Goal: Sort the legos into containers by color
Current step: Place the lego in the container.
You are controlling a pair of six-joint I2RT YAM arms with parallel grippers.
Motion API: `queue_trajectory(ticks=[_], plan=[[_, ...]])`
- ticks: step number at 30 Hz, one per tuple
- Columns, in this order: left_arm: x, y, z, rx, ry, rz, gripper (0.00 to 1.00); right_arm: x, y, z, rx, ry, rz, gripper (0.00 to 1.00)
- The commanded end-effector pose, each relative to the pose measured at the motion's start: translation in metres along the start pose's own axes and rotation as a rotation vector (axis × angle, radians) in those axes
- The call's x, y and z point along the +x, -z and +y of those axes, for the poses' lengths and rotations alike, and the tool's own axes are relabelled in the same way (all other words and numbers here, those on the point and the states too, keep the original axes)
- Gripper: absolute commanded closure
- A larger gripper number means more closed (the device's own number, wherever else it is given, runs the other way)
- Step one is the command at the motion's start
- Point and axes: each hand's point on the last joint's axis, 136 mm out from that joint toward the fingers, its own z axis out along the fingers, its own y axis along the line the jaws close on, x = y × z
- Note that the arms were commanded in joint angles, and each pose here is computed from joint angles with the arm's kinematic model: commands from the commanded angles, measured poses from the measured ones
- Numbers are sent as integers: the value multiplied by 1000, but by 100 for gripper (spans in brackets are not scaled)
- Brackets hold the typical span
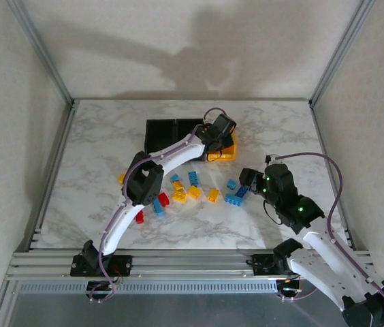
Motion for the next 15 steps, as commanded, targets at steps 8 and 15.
queue_trajectory(ticks=[8, 15], plan=[[-18, 22, -15, 26, -50, -25, 44, 2, -7, -4, 20, -12, 9, 39], [-40, 79, -41, 117, -90, -73, 42, -13, -1, 15, -40, -4, -6, 36]])
